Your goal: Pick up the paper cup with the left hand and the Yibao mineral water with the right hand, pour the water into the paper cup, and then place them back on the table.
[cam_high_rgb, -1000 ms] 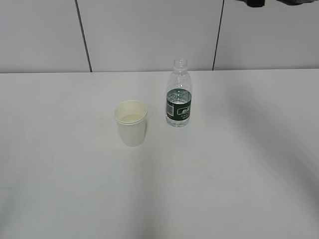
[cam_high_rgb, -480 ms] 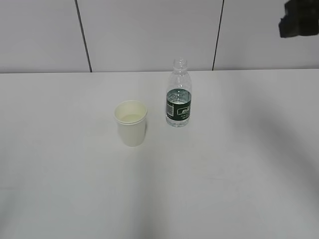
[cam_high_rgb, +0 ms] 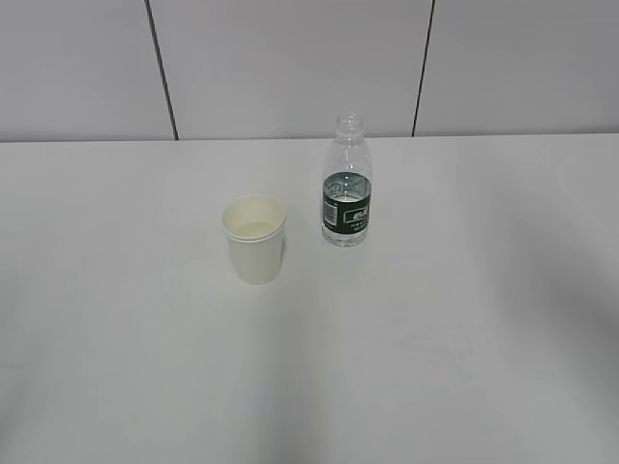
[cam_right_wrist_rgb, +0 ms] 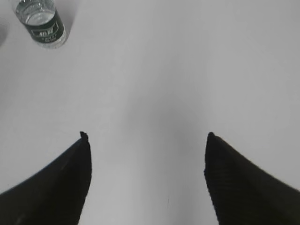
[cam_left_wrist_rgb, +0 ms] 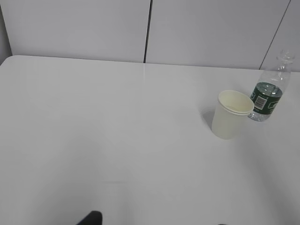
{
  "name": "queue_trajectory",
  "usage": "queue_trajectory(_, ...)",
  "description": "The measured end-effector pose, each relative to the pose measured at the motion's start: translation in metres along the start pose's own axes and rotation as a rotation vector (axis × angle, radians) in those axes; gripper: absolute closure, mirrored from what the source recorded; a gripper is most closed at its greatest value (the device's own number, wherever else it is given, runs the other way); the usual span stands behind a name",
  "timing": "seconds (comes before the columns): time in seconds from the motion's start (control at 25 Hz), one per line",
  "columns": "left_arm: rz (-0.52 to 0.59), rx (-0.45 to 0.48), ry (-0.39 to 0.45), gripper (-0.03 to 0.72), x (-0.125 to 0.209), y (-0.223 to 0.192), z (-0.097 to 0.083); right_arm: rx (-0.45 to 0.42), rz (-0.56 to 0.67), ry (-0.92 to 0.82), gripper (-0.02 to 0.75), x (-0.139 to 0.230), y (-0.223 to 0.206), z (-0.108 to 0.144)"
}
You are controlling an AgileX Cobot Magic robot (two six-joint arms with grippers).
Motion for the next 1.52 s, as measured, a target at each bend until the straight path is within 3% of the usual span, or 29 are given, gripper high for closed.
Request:
queue_trajectory(0.4, 0.0, 0.0, 0.0, 0.253, 0.0, 0.0, 0.0, 0.024, -0.005, -0.07, 0.153, 0.072, 0.033, -0.004)
queue_trajectory(0.76, 0.0, 0.0, 0.0, 0.253, 0.0, 0.0, 0.0, 0.023, 0.006, -0.147, 0.153, 0.127, 0.031, 0.004)
queue_trajectory(1.52, 0.0, 0.0, 0.0, 0.253, 0.0, 0.0, 0.0, 0.014, -0.038, -0.177, 0.153, 0.178, 0.031, 0.016)
Point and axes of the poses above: a point on each arm's last joint axis where the gripper is mounted, y pointing back along that axis away from the gripper, z along the wrist's bending axis when the last joint is at zero, x = y × z, the point moved 3 cm from there along -y, pointing out along that axis toward the gripper, and after that the axes turned 7 degrees about y, right-handed, at the moved point
